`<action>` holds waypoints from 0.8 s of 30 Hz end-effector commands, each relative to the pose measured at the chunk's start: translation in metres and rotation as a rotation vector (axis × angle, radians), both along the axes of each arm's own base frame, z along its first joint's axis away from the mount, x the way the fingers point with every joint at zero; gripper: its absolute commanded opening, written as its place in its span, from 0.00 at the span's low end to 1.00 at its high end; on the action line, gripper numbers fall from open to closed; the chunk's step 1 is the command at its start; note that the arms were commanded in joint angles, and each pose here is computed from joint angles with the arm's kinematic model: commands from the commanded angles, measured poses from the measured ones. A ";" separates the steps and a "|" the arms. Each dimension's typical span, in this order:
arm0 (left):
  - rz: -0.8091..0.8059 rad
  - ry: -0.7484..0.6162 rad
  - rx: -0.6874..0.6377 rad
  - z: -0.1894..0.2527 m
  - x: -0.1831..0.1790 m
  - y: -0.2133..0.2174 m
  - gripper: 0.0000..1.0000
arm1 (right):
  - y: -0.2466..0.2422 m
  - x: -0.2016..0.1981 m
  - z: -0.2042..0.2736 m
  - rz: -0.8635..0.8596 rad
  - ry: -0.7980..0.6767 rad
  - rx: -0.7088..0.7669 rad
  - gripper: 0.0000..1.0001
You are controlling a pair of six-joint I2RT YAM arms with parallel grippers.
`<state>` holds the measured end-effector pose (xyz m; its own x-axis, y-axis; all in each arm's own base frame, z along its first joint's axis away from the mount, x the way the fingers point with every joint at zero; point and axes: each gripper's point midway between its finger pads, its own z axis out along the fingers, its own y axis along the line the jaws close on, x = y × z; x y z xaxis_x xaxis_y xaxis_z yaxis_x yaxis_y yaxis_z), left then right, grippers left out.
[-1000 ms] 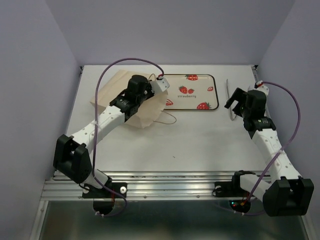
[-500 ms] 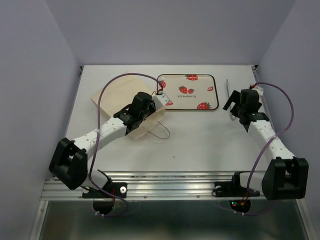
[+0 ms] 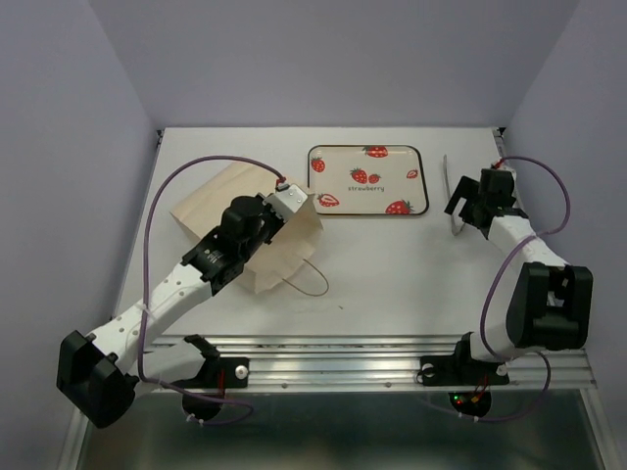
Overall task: Take the fake bread out of the paper bag
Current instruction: Adjust the paper bag at the center of the board, then pick up the clamp at the center of the board.
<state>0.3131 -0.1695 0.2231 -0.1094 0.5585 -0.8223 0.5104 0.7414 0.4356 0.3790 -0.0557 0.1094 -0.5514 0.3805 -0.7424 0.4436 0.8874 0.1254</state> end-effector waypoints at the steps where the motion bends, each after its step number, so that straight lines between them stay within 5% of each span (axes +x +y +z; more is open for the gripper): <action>1: -0.020 -0.013 -0.049 0.003 -0.007 -0.004 0.00 | 0.007 0.033 0.014 0.165 -0.047 -0.019 1.00; 24: -0.019 -0.041 -0.076 0.008 -0.010 -0.002 0.00 | -0.022 0.052 -0.038 0.060 0.106 0.030 1.00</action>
<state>0.3020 -0.1696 0.2156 -0.1078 0.5422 -0.8333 0.5337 0.7387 0.4117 0.4170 -0.0677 0.0614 -0.6816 0.3510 -0.6420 0.3718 0.9219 0.1092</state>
